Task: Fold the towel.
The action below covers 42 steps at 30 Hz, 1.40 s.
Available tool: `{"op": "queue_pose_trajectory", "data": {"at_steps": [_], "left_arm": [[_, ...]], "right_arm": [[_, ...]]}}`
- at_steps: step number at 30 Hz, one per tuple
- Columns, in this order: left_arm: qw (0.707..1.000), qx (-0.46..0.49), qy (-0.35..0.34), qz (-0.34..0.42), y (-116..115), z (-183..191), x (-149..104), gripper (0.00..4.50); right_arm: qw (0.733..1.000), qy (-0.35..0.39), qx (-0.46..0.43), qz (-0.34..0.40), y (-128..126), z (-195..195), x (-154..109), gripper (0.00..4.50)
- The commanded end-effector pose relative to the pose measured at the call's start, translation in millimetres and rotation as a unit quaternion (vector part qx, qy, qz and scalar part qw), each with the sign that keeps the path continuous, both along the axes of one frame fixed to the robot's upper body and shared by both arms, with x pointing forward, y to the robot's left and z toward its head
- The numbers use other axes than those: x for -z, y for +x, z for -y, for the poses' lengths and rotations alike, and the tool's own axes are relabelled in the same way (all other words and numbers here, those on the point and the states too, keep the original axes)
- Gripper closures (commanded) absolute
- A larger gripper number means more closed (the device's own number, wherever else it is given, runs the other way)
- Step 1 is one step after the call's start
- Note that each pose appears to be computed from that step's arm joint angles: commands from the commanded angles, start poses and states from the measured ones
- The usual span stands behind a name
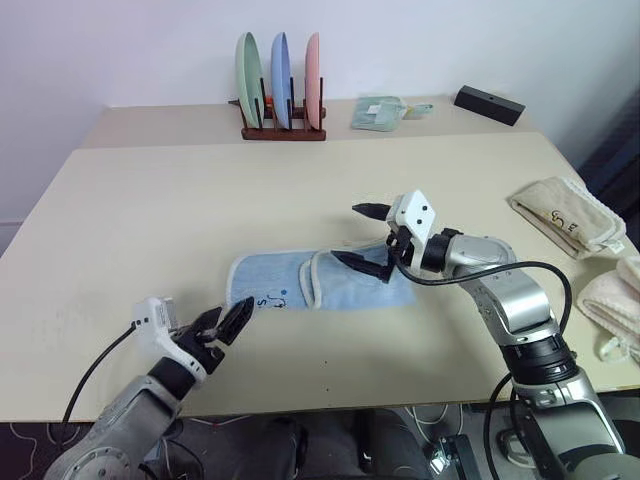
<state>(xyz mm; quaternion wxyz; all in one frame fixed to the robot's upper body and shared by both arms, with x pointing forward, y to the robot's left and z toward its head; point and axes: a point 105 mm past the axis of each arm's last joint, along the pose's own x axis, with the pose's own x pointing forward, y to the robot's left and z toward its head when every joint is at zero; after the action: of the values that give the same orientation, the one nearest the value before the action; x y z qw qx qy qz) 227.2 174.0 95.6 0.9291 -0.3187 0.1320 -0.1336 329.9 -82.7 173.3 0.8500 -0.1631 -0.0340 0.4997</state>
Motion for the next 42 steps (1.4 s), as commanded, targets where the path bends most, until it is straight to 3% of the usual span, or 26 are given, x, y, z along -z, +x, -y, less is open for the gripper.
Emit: {"op": "queue_pose_trajectory", "data": {"at_steps": [1, 5, 11, 15, 21, 28, 31, 35, 36, 42], "left_arm": [[0.994, -0.054, -0.087, -0.04, 12.9, 2.6, 0.0, 0.0], [0.981, -0.087, -0.145, -0.099, 23.0, 4.8, 12.0, 0.0], [0.972, -0.085, -0.181, -0.124, 40.0, 13.0, 11.4, 0.0], [0.971, -0.098, -0.188, -0.115, 50.6, 7.3, 6.8, 1.33], [0.973, -0.098, -0.186, -0.091, 55.7, 4.1, -2.8, 4.43], [0.979, -0.176, -0.095, 0.045, 59.8, -73.7, -49.3, 4.43], [0.979, -0.172, -0.024, 0.104, 61.4, -100.8, -78.6, 4.43], [0.983, -0.082, 0.065, 0.15, 65.6, -81.2, -100.4, 4.43], [0.982, -0.029, 0.095, 0.159, 65.8, -61.9, -101.4, 4.43], [0.935, 0.207, 0.229, 0.173, 53.0, 17.1, -76.8, 4.43]], "right_arm": [[0.999, 0.008, -0.014, 0.039, -5.9, -4.7, -21.6, 0.02], [0.999, 0.009, -0.01, 0.047, -6.2, -5.3, -24.0, 0.02], [0.999, 0.006, -0.005, 0.048, -8.7, -5.6, -19.0, 0.02], [0.999, 0.003, -0.005, 0.043, -13.0, -5.7, -15.0, 0.0], [0.999, -0.006, -0.002, 0.035, -18.8, -5.0, -7.7, 0.0], [0.999, -0.028, -0.028, -0.008, -37.5, 8.5, 3.8, 0.0], [0.997, -0.051, -0.052, -0.032, -47.8, 14.7, 11.3, 0.0], [0.996, -0.061, -0.051, -0.031, -45.7, 17.1, 13.7, 0.0], [0.996, -0.063, -0.049, -0.029, -44.0, 16.7, 14.0, 0.0], [0.997, -0.064, -0.048, -0.021, -41.1, 13.2, 14.4, 0.0]]}}
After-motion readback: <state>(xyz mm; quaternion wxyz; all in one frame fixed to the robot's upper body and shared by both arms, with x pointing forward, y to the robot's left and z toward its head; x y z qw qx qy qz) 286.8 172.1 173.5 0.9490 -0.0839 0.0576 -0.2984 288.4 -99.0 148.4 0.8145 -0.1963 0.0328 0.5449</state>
